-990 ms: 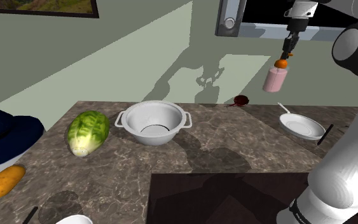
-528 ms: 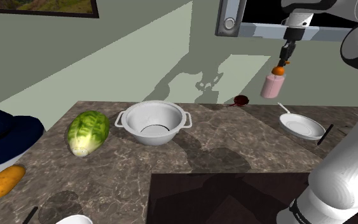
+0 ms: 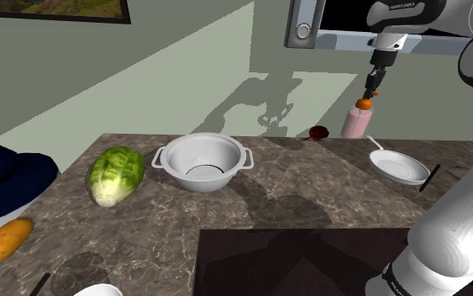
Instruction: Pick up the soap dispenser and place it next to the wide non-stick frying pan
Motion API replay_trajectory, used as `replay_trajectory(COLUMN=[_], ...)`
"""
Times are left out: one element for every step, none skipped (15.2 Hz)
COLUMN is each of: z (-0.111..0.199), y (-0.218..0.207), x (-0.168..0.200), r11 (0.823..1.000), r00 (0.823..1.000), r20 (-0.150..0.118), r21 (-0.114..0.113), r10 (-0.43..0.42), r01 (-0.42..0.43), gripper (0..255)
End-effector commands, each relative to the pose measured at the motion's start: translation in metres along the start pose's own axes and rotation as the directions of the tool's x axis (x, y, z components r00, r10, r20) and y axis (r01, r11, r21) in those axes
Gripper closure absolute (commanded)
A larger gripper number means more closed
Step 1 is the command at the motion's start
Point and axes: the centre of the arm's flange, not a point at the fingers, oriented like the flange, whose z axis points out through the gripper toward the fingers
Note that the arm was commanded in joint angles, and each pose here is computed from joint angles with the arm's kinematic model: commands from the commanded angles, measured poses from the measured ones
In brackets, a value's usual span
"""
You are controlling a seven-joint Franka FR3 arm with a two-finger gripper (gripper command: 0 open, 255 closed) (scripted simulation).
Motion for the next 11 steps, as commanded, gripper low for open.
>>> replay_trajectory(z=[0.01, 0.015, 0.021, 0.026, 0.031, 0.037, 0.042, 0.047, 0.052, 0.058, 0.063], y=[0.0, 0.0, 0.0, 0.0, 0.0, 0.0, 0.0, 0.0, 0.0, 0.0, 0.0], x=[0.001, 0.001, 0.001, 0.001, 0.001, 0.001, 0.001, 0.002, 0.002, 0.002, 0.002], r11=[1.0, 1.0, 1.0, 1.0, 1.0, 1.0, 1.0, 1.0, 1.0, 1.0, 1.0], r00=[1.0, 1.0, 1.0, 1.0, 1.0, 1.0, 1.0, 1.0, 1.0, 1.0, 1.0], r20=[-0.001, -0.001, -0.001, -0.001, -0.001, -0.001, -0.001, -0.001, -0.001, -0.001, -0.001], r21=[-0.001, -0.001, -0.001, -0.001, -0.001, -0.001, -0.001, -0.001, -0.001, -0.001, -0.001], r10=[0.0, 0.0, 0.0, 0.0, 0.0, 0.0, 0.0, 0.0, 0.0, 0.0, 0.0], r01=[0.0, 0.0, 0.0, 0.0, 0.0, 0.0, 0.0, 0.0, 0.0, 0.0, 0.0], gripper=[255, 255, 255, 255, 255, 255, 255, 255, 255, 255, 255])
